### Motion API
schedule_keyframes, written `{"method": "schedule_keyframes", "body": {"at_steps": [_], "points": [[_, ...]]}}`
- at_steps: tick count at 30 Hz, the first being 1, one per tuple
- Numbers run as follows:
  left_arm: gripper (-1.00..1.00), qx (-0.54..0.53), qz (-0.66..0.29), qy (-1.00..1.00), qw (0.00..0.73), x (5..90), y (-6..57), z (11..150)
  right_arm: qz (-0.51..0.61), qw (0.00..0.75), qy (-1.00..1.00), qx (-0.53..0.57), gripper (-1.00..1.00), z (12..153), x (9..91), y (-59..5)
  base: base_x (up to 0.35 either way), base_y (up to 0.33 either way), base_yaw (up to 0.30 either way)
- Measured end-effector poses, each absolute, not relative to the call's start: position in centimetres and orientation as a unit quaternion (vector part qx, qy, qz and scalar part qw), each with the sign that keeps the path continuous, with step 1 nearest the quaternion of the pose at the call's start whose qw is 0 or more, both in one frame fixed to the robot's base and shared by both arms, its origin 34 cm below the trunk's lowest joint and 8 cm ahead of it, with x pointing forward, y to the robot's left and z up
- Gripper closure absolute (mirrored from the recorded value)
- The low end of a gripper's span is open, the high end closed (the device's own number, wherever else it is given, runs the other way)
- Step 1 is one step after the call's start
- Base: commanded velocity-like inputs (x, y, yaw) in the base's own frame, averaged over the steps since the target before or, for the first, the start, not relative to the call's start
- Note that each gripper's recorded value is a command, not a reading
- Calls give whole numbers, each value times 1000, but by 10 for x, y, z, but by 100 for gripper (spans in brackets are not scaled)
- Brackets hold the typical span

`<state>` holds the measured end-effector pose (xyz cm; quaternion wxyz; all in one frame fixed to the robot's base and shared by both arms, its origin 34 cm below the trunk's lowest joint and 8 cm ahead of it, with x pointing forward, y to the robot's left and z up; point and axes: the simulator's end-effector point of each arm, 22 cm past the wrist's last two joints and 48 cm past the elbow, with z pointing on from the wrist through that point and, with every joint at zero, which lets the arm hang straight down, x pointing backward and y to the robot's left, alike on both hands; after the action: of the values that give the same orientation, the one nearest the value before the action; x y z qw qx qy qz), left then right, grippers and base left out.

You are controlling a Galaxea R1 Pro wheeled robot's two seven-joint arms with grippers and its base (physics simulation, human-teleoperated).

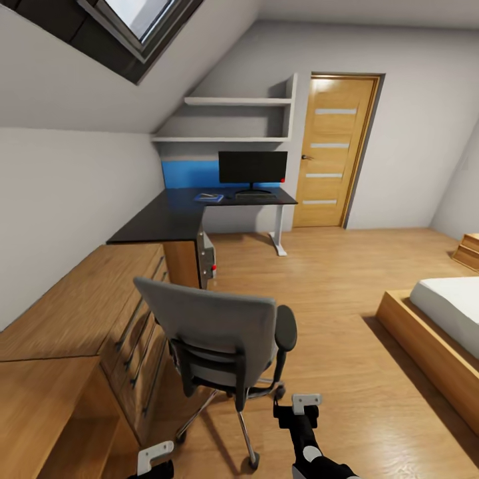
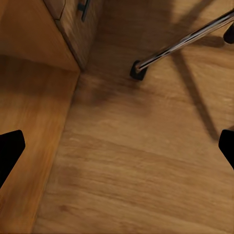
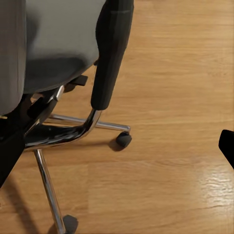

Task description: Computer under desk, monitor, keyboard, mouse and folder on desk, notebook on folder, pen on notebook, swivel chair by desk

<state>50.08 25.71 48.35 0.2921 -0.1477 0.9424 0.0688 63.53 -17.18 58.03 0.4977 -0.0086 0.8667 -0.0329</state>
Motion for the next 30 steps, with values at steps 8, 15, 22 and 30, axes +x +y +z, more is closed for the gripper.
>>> {"method": "schedule_keyframes", "body": {"at_steps": [8,15,22,30], "points": [[-100,-148,69,942,292,500,257,469,-33,498,867,-9,-100,566,634,-172,0,0,97],[-100,-148,69,942,292,498,257,456,-33,498,867,-9,-100,553,633,-172,0,0,129],[-100,-148,69,942,292,497,257,442,-33,498,866,-9,-100,539,631,-172,0,0,37],[-100,-147,69,942,293,495,257,427,-33,498,866,-9,-100,524,629,-172,0,0,24]]}}
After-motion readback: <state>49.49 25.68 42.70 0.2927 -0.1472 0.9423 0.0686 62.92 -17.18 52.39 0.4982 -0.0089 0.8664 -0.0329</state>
